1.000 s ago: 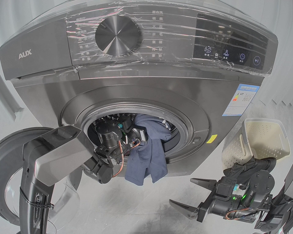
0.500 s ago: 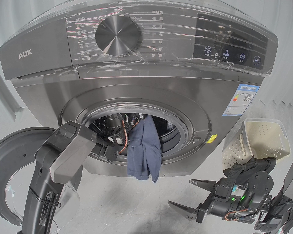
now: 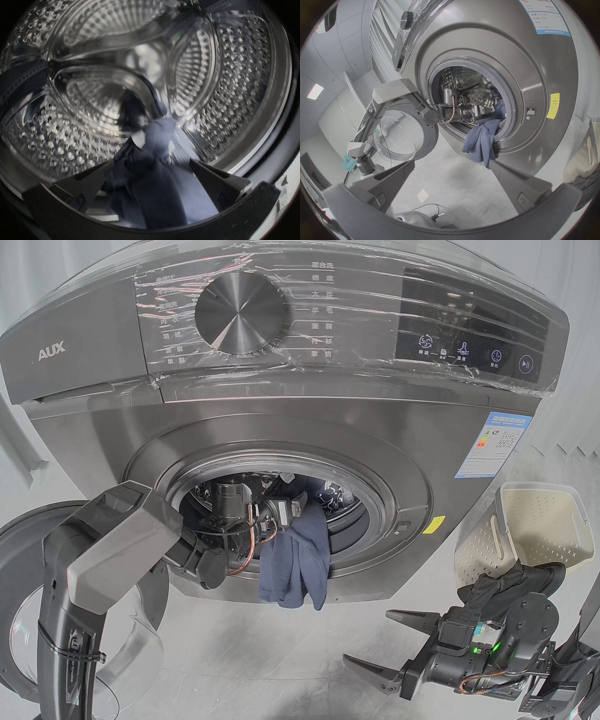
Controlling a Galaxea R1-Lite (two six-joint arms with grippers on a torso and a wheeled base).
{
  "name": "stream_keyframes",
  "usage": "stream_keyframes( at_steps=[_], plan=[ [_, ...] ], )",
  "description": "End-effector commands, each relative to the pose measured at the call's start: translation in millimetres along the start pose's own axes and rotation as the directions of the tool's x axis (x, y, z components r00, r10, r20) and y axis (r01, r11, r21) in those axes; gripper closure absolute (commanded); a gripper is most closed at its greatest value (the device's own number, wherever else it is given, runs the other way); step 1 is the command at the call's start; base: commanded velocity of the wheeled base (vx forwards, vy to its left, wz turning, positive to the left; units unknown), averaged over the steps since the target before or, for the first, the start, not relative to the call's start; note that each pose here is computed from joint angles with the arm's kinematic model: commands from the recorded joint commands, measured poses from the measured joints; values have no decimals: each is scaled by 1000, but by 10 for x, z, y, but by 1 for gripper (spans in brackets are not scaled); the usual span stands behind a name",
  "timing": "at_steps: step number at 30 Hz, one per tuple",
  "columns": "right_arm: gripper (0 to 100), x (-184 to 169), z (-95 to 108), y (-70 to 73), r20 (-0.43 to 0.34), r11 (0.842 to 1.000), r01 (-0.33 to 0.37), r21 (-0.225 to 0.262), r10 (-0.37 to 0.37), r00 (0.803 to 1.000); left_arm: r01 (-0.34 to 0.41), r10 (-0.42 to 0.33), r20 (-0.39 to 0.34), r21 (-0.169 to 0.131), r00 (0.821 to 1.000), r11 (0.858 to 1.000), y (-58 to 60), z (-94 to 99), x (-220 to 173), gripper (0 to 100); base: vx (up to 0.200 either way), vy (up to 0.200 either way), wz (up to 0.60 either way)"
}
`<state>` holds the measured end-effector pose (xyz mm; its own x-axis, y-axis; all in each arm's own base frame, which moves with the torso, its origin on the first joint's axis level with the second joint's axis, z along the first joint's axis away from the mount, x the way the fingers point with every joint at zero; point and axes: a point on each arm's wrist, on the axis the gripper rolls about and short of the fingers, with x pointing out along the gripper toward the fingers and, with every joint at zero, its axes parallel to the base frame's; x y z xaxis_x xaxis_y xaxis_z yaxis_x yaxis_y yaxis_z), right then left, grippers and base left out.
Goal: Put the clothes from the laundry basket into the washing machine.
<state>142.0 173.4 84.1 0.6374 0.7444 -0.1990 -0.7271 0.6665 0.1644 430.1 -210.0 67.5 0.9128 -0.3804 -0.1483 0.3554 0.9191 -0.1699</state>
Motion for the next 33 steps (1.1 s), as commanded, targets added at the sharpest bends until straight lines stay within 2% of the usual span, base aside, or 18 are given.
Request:
stream_keyframes(
  at_steps=[1,8,11,21,22,27,30,33],
  plan=[
    [0,3,-6,19,-2,1000,-8,-2,8,1000,96,-95,-153,0,984,995,-242,75,-501,0,0,0,0],
    [0,0,-11,29,-4,1000,-12,3,12,1000,101,-96,-224,10,970,995,-259,-137,-534,0,0,0,0],
    [0,3,-8,29,-3,1000,-12,3,12,1000,105,-95,-248,27,964,994,-260,-253,-504,0,0,0,0],
    [0,5,-7,43,-2,1000,-18,2,18,1000,117,-104,-279,31,955,993,-309,-480,-385,0,0,0,0],
    [0,5,-8,47,-2,1000,-20,2,20,1000,118,-104,-283,32,953,993,-312,-504,-378,100,0,0,0],
    [0,10,-3,48,1,1000,-20,2,20,1000,120,-108,-275,29,955,992,-327,-550,-308,100,0,0,0],
    [0,10,-4,55,0,1000,-23,1,23,1000,111,-104,-215,22,971,994,-326,-435,-216,100,0,0,0],
    [0,10,-4,58,0,1000,-25,1,25,1000,88,-87,-106,-4,990,996,-299,-194,-86,100,0,0,0]
  ],
)
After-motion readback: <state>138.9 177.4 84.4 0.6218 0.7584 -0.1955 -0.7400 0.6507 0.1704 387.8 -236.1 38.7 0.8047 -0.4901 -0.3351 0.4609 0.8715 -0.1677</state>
